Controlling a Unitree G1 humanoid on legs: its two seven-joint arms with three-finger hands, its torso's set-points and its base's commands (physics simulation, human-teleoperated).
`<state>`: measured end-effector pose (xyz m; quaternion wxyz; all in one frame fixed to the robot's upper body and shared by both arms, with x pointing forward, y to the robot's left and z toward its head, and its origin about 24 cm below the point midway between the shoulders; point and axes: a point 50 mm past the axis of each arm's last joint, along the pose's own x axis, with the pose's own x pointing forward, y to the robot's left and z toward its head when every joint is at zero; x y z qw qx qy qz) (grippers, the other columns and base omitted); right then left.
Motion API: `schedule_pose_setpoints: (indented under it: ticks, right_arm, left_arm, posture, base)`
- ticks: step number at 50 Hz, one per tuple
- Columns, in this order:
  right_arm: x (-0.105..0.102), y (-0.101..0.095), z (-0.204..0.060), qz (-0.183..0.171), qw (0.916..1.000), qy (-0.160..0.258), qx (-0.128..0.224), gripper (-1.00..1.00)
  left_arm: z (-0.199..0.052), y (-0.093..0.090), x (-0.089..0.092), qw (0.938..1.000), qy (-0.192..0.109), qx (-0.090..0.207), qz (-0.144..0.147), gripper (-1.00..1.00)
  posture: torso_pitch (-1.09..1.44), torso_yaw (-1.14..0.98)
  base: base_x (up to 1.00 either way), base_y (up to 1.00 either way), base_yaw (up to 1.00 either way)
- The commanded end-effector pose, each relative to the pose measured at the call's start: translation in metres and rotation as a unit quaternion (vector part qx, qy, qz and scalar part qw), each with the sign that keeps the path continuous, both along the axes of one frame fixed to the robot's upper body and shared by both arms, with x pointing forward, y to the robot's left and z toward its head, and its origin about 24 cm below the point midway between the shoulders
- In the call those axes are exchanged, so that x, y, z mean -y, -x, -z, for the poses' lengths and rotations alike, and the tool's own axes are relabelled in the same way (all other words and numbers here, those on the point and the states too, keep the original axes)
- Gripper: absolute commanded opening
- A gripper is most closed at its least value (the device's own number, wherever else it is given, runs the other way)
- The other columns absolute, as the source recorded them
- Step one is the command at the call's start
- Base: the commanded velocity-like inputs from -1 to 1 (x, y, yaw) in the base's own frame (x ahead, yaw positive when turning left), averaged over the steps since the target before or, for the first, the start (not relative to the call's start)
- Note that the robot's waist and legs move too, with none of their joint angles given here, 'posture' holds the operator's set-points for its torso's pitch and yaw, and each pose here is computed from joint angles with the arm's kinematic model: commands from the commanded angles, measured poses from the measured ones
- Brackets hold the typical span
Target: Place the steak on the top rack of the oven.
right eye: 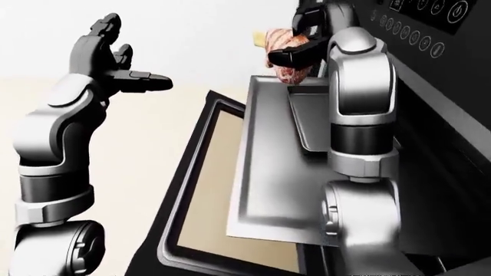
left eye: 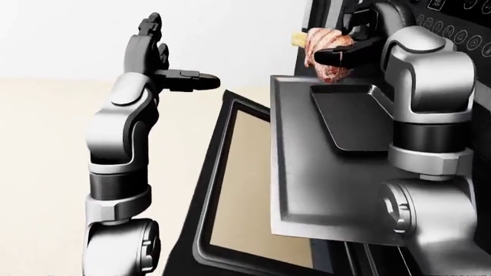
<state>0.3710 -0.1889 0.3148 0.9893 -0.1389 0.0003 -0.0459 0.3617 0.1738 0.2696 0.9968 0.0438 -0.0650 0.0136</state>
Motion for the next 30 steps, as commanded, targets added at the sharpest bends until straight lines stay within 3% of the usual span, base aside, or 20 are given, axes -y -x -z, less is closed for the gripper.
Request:
schedule_pose_setpoints:
  ticks: [1,21,30]
  right_arm:
    - [-0.005,0.008,-0.026,-0.015,0.9981,0.007,0.060,-1.00]
    - [0.007,0.005,-0.026,0.006,0.9983,0.012,0.056,-1.00]
    - [0.023,-0.007,-0.028,0.031,0.9981,0.026,0.047,-1.00]
  left_arm:
    - [-0.022,0.006,-0.002,0.9987,-0.001,0.050,-0.008,1.00]
    - [-0.017,0.007,-0.003,0.9988,0.000,0.049,-0.007,1.00]
    - [-0.013,0.007,-0.004,0.9989,0.002,0.046,-0.009,1.00]
  posture:
    - [0.00,0.00]
    - [0.00,0.00]
    - [0.00,0.00]
  base:
    - [0.00,0.00,0.00]
    - [0.00,-0.04,0.00]
    - [0.00,0.00,0.00]
